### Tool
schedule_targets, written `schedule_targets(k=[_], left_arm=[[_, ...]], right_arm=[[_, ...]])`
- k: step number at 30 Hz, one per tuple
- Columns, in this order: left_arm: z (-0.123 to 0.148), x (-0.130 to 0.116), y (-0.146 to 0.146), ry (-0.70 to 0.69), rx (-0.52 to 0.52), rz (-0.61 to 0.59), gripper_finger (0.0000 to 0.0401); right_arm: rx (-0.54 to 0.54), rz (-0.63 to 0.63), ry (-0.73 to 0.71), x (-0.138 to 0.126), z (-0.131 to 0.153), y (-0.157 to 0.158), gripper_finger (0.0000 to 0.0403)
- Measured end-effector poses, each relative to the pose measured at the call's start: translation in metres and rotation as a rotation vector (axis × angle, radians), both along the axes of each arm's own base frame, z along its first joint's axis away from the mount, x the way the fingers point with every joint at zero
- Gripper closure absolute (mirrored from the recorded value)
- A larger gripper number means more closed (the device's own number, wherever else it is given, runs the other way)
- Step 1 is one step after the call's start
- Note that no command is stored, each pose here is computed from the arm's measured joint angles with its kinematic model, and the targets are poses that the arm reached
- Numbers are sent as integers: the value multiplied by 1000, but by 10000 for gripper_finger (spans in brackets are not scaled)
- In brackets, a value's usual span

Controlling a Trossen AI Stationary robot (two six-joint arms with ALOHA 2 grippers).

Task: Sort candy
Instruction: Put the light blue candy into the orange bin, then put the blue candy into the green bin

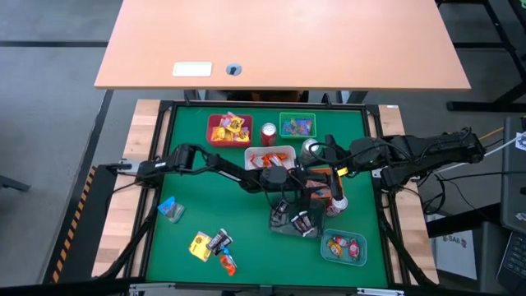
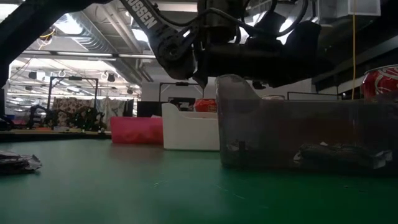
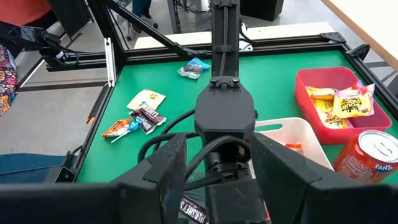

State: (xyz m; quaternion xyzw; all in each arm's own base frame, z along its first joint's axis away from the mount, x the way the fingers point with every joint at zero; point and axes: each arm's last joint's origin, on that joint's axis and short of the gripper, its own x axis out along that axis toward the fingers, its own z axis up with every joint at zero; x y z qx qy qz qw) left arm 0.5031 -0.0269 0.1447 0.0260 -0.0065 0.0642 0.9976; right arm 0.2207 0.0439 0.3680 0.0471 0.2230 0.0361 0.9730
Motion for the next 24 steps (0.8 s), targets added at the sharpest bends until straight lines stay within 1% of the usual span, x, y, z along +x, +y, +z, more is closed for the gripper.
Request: schedule_targets(k=[7,11,16,20,24], left_arm=[[10,-1,-7,-18,-1,-14,229],[22,-3,-11,-24,3,-21,229],[41,-7,-12,13,8,-22,229],[56,-14,-13,108,16,-25,229],[76,-29,-12,281,31,-27,229]], right_arm=[[0,0,0,0,0,0,224],[0,0,0,0,0,0,224],[0,0,0,0,0,0,224],[0,0,1,0,0,0,224],[0,0,2,0,0,0,224]])
